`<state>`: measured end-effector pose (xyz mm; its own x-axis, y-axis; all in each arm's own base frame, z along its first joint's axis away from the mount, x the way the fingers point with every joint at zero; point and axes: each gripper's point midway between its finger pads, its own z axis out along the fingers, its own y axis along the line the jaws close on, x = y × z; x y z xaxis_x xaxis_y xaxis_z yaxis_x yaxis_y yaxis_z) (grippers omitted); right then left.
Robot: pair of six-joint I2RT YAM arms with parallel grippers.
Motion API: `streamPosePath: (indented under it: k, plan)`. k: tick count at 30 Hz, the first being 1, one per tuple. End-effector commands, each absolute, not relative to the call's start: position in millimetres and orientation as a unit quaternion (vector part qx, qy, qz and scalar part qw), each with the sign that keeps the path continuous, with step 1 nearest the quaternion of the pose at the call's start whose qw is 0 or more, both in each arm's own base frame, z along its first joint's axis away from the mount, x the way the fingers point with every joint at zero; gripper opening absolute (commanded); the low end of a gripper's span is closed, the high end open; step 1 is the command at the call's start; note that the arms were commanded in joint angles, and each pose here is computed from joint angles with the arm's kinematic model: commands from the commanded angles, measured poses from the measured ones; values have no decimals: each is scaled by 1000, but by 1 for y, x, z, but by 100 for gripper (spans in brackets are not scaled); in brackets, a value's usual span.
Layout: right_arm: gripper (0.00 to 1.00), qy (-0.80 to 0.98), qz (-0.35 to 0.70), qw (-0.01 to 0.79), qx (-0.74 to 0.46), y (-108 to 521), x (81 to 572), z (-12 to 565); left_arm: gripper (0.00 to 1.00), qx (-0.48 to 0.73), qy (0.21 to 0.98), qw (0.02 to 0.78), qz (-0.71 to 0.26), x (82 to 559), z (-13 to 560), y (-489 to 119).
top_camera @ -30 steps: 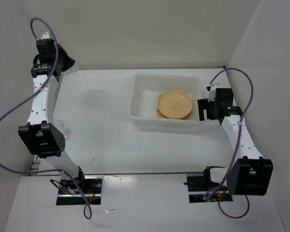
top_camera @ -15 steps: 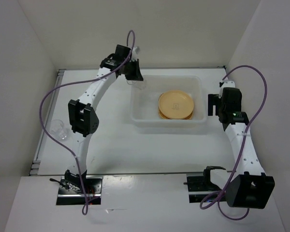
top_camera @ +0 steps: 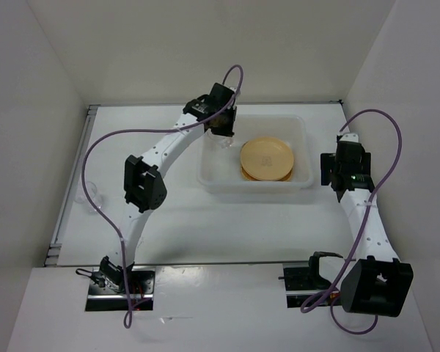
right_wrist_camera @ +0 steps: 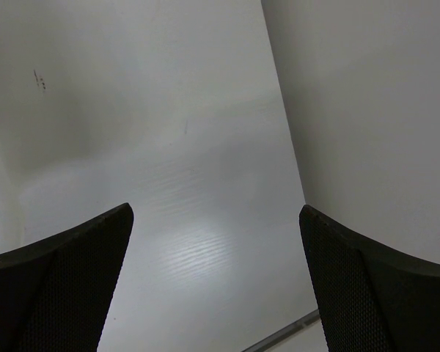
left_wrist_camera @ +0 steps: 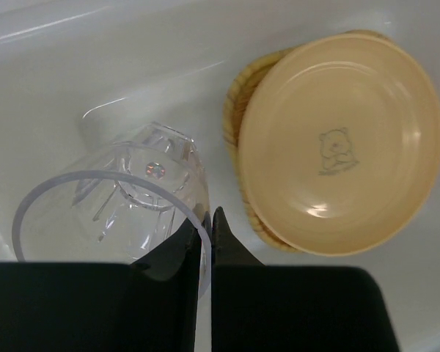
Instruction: Place the mixed dishes into the plastic bin
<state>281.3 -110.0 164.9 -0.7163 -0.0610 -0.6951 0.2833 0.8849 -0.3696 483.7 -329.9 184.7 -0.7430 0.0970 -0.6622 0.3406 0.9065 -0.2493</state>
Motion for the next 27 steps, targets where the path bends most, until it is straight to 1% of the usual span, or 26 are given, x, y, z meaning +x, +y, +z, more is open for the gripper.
streamPosePath:
  k: [1, 4, 5, 9, 11, 12, 13, 14, 15, 16, 19, 20, 21, 22, 23, 24, 25, 26, 27]
  plan:
    - [98, 886, -233, 395, 66, -111, 285, 174, 0, 94, 931, 334, -112, 500, 152, -307]
    - [98, 887, -234, 394, 62, -111, 285, 174, 0, 88, 936, 327, -95, 502, 134, -308]
    - [98, 889, -232, 391, 56, -108, 284, 170, 1, 87, 934, 332, -98, 504, 139, -309]
    - [98, 888, -228, 398, 47, -101, 286, 173, 10, 92, 940, 309, -113, 499, 122, -316]
    - [97, 888, -228, 398, 47, -101, 286, 173, 16, 88, 942, 305, -113, 499, 117, -317]
    - [97, 888, -228, 398, 47, -101, 286, 173, 24, 88, 942, 305, -113, 499, 117, -317]
    - [97, 886, -224, 402, 46, -100, 286, 175, 29, 89, 942, 302, -117, 498, 117, -318]
    - [97, 884, -224, 407, 47, -100, 288, 176, 38, 89, 940, 306, -119, 499, 120, -319]
    - [97, 884, -224, 407, 47, -100, 288, 176, 51, 89, 939, 310, -121, 499, 126, -319]
    - [97, 883, -220, 412, 45, -98, 288, 178, 60, 89, 937, 314, -123, 499, 131, -320]
    - [97, 883, -222, 412, 42, -98, 286, 178, 71, 74, 897, 407, -154, 508, 230, -318]
    - [97, 883, -222, 412, 42, -98, 286, 178, 80, 62, 886, 431, -160, 507, 258, -314]
    - [97, 881, -219, 417, 40, -97, 286, 180, 83, 41, 863, 479, -154, 507, 303, -301]
    - [97, 881, -219, 417, 40, -97, 286, 180, 86, 25, 845, 512, -152, 505, 337, -290]
    - [97, 881, -219, 417, 40, -97, 286, 180, 88, 10, 839, 527, -135, 502, 351, -278]
    - [97, 880, -215, 422, 39, -96, 288, 181, 90, -17, 825, 552, -122, 491, 382, -258]
    - [97, 878, -215, 426, 40, -96, 287, 184, 92, -59, 827, 556, -55, 489, 380, -223]
    - [97, 880, -215, 422, 39, -95, 286, 180, 92, -75, 840, 537, -11, 485, 361, -203]
    - [97, 881, -211, 423, 37, -94, 287, 180, 92, -114, 839, 532, 7, 476, 365, -178]
